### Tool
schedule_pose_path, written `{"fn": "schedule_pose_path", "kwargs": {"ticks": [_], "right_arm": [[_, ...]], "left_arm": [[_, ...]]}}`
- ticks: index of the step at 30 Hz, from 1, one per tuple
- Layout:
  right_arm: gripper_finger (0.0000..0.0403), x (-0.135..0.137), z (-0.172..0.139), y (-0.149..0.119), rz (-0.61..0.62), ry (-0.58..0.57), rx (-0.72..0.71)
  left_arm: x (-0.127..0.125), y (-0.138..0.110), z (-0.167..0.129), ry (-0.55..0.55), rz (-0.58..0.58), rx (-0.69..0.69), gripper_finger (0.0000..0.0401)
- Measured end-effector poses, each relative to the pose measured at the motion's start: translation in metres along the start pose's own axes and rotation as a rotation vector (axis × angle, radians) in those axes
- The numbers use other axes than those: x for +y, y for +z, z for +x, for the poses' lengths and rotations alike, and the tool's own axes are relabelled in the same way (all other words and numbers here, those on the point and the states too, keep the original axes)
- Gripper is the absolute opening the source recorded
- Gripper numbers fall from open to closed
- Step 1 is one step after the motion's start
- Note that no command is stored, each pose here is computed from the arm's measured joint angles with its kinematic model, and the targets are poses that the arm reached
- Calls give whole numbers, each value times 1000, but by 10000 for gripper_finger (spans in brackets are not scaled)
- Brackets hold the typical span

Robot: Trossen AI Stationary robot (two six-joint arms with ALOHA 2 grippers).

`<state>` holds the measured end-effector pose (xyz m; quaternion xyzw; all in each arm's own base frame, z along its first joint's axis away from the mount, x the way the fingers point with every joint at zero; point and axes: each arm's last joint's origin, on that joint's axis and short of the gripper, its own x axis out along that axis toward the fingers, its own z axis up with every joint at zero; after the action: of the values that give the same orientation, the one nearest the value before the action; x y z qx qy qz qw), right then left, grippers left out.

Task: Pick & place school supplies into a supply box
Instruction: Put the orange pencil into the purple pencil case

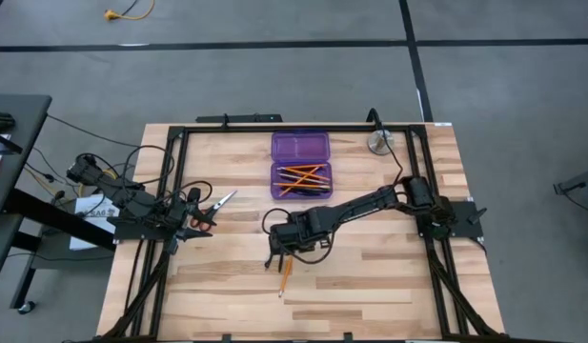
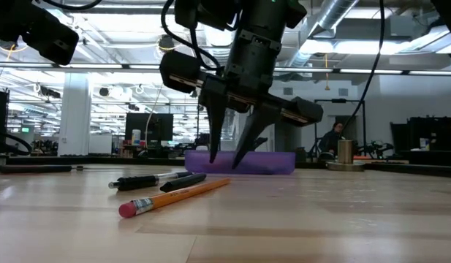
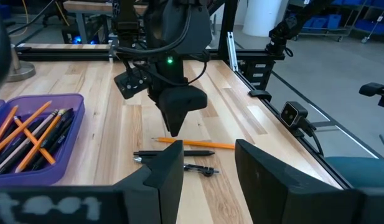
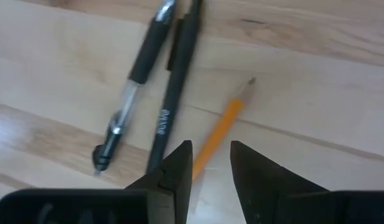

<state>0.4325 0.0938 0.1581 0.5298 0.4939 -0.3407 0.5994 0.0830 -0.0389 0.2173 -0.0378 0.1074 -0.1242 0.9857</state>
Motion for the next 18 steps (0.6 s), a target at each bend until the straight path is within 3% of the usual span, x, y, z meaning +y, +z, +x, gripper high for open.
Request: {"fn": "schedule_pose_path", "kwargs": {"ticks": [18], "right_arm": [[103,-3,0,5,13,-32,-6]], "left_arm": [[0,0,0,0,0,0,132]]}}
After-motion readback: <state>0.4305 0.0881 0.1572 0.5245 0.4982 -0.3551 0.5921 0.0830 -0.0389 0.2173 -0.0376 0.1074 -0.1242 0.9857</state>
